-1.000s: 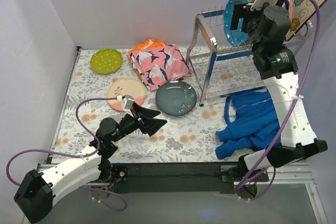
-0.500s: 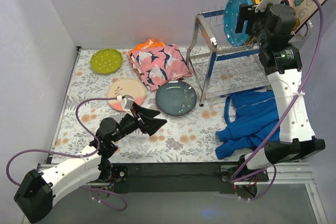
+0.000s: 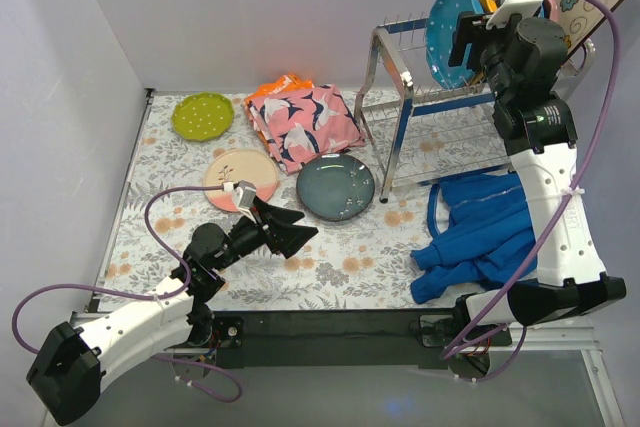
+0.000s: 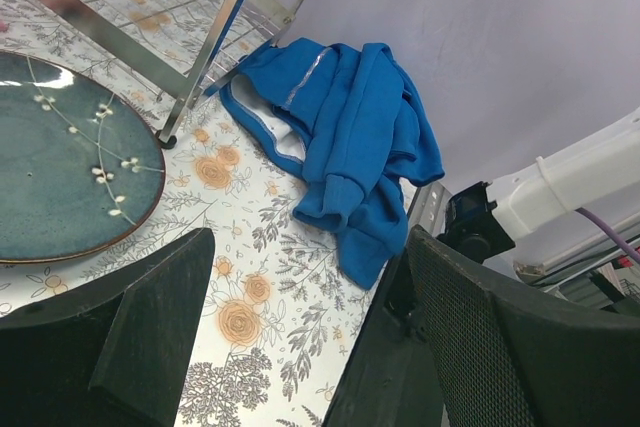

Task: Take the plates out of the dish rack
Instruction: Unload the plate from the dish rack.

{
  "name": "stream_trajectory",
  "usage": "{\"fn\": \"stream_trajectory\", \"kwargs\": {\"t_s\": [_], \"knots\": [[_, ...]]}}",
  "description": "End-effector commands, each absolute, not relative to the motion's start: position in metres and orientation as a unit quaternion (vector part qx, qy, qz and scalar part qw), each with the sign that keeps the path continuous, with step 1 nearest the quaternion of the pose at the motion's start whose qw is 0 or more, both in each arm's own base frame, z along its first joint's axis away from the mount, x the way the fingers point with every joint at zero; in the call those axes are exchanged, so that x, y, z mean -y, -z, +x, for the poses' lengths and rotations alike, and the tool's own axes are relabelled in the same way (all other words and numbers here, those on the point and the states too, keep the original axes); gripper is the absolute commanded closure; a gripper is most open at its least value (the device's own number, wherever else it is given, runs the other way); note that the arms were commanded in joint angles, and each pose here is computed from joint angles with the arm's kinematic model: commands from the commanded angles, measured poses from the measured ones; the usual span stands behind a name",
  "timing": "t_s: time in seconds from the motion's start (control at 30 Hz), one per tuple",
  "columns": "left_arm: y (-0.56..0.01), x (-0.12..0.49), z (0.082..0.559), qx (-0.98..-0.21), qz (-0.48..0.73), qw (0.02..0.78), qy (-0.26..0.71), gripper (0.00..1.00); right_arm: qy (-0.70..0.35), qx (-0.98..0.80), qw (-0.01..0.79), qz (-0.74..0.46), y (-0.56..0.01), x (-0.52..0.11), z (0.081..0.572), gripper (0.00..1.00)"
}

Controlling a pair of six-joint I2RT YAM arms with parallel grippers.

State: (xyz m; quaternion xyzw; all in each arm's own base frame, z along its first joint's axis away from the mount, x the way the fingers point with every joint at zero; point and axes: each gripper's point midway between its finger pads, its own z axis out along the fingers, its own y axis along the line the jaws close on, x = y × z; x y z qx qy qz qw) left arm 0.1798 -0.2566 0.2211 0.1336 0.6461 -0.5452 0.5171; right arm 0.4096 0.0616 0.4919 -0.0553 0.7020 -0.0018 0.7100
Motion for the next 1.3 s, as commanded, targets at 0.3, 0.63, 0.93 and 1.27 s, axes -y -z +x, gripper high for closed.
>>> {"fn": "stream_trajectory", "kwargs": {"t_s": [0.3,0.63,0.93,1.27], "knots": [[-0.228,0.254,0.181,-0.638,0.134,0.532,0.541,0.23,0.004,-0.702,0.709,-0.063,-0.478,-0.069,0.438,0.22],[-0.229,0.255,0.18,-0.637,0.135,0.529,0.544,0.23,0.029,-0.725,0.685,-0.068,-0.448,-0.068,0.462,0.24],[-0.229,0.255,0.179,-0.637,0.134,0.528,0.546,0.23,0.065,-0.729,0.678,-0.063,-0.437,-0.057,0.47,0.45],[-0.227,0.256,0.18,-0.641,0.133,0.524,0.544,0.23,0.06,-0.694,0.714,-0.074,-0.464,-0.059,0.459,0.99]]}}
